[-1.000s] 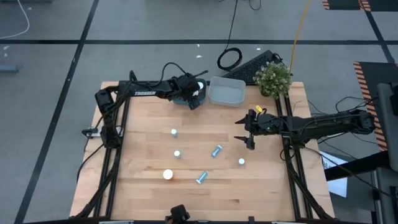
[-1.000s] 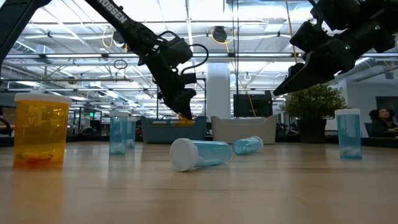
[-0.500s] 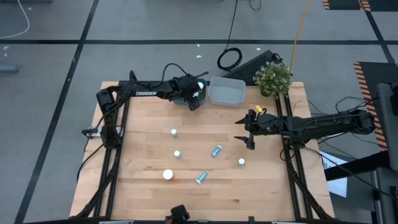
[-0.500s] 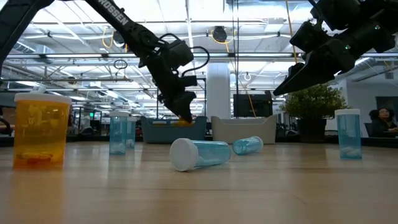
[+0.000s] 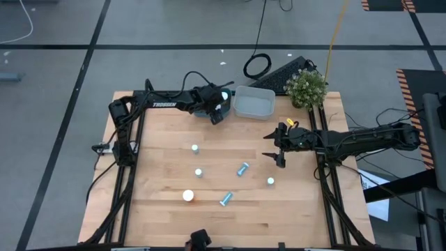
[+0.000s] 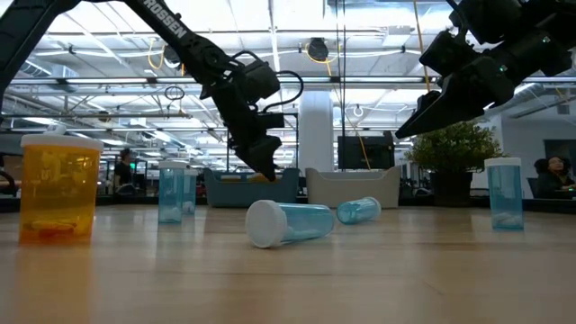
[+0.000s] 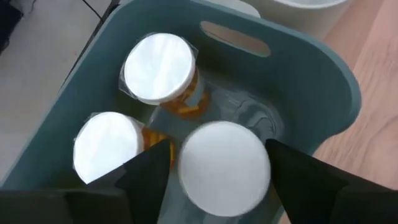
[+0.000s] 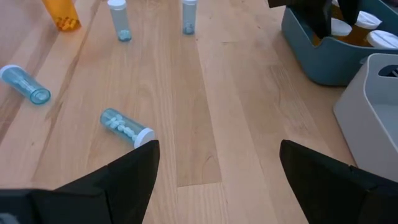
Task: Pick and place medicine bottles into bin by pill shape (circle, oval)
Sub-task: Put the orange pill bottle into the blue bin
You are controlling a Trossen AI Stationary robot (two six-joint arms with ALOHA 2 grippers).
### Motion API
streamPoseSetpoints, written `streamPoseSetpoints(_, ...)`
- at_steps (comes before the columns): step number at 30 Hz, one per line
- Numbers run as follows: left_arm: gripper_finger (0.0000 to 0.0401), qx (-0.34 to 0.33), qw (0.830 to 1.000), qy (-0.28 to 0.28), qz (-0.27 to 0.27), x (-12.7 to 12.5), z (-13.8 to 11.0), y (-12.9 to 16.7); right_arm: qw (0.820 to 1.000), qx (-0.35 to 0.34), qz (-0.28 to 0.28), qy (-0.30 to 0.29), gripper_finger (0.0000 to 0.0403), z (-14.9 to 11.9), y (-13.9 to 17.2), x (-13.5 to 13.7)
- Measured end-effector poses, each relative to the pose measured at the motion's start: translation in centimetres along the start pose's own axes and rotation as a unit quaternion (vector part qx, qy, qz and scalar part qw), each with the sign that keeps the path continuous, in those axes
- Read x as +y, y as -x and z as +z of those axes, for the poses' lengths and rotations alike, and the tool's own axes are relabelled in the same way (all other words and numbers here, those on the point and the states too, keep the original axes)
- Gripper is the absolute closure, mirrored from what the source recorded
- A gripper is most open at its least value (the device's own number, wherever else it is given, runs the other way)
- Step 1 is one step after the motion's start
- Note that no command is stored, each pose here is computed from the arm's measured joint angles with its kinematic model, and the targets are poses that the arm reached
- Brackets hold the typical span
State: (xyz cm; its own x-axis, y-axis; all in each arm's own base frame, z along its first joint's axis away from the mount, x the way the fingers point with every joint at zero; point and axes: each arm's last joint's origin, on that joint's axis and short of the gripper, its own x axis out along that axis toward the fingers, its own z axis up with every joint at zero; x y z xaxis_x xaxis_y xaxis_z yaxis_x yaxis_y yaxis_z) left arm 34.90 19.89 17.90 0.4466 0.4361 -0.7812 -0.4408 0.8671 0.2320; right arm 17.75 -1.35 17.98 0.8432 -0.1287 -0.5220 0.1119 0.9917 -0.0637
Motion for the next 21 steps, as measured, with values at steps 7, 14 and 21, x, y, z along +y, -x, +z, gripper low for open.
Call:
streamPoseSetpoints(7, 0.0084, 0.001, 1.000, -0.002, -0.001, -0.1, 0.1, 0.1, 1.000, 0.000, 0.000, 0.001, 0.0078, 0.0, 0.0, 0.0)
streamPoseSetpoints(14, 0.0069, -0.031, 0.999, -0.002, 0.012, 0.2, 1.4, 2.9, 1.000, 0.000, 0.000, 0.007, 0.0078, 0.0, 0.0, 0.0)
streamPoseSetpoints(21, 0.0068, -0.054, 0.999, -0.001, 0.003, -0.4, 2.2, 8.1, 1.000, 0.000, 0.000, 0.011, 0.0078, 0.0, 0.0, 0.0)
